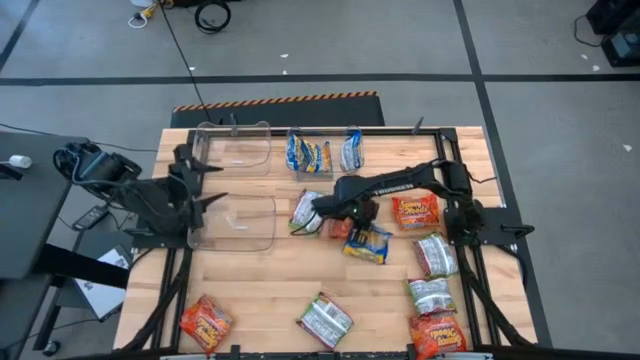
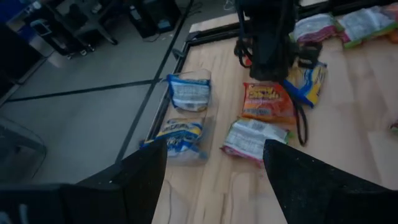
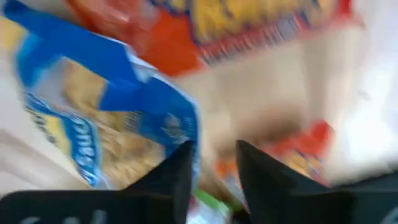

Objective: Sort Maruchan noodles
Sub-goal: Put the blue noodle pack into the right transparent bin

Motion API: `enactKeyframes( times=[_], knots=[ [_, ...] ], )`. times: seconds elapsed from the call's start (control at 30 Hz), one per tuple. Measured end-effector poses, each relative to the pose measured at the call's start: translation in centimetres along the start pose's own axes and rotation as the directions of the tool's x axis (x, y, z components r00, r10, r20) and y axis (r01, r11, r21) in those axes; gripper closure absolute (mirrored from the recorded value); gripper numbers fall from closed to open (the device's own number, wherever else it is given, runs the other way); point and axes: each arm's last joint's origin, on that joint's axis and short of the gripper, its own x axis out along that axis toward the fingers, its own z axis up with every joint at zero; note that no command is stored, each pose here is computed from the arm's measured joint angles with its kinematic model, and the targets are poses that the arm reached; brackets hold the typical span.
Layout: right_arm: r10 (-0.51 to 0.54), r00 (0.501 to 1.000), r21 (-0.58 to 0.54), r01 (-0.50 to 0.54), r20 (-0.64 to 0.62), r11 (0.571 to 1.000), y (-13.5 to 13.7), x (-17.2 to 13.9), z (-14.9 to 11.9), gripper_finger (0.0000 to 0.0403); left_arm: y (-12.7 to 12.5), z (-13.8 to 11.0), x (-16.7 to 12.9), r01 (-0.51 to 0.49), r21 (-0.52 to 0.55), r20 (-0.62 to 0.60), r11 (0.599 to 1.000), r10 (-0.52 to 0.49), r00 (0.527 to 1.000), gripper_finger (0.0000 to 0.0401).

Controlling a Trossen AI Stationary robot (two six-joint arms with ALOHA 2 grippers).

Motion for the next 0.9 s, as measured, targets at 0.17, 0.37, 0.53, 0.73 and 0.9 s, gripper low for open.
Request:
enactKeyframes(
  times=[0.17,0.37,0.53,0.73,0.9],
  knots=[
    [-0.019,1.0,0.031,0.018,0.014,0.999,-1.8,-1.3,-0.7,0.0191,1.1,-0.7,-0.7,-0.006,-0.031,0.005,1.0,0.006,1.0,0.0129],
    [-0.001,0.988,-0.081,0.014,0.155,0.997,2.1,-3.1,-3.8,0.0148,1.3,-0.7,-0.9,0.001,-0.102,0.013,0.995,0.0,1.0,0.0129],
    [0.131,0.956,-0.27,-0.058,0.263,0.961,7.7,-2.4,-6.0,0.0152,0.7,-0.1,-0.6,0.059,-0.142,0.033,0.988,-0.055,0.998,0.0129],
    [0.084,0.98,-0.141,-0.059,0.181,0.988,7.6,2.6,-5.4,0.0154,-0.1,0.5,-0.1,0.104,-0.23,0.039,0.967,-0.098,0.994,0.0129],
    [0.056,0.981,0.012,-0.059,0.188,0.998,4.4,4.3,-4.7,0.0154,-1.0,0.8,0.5,0.129,-0.238,0.012,0.963,-0.13,0.991,0.0129]
  ],
)
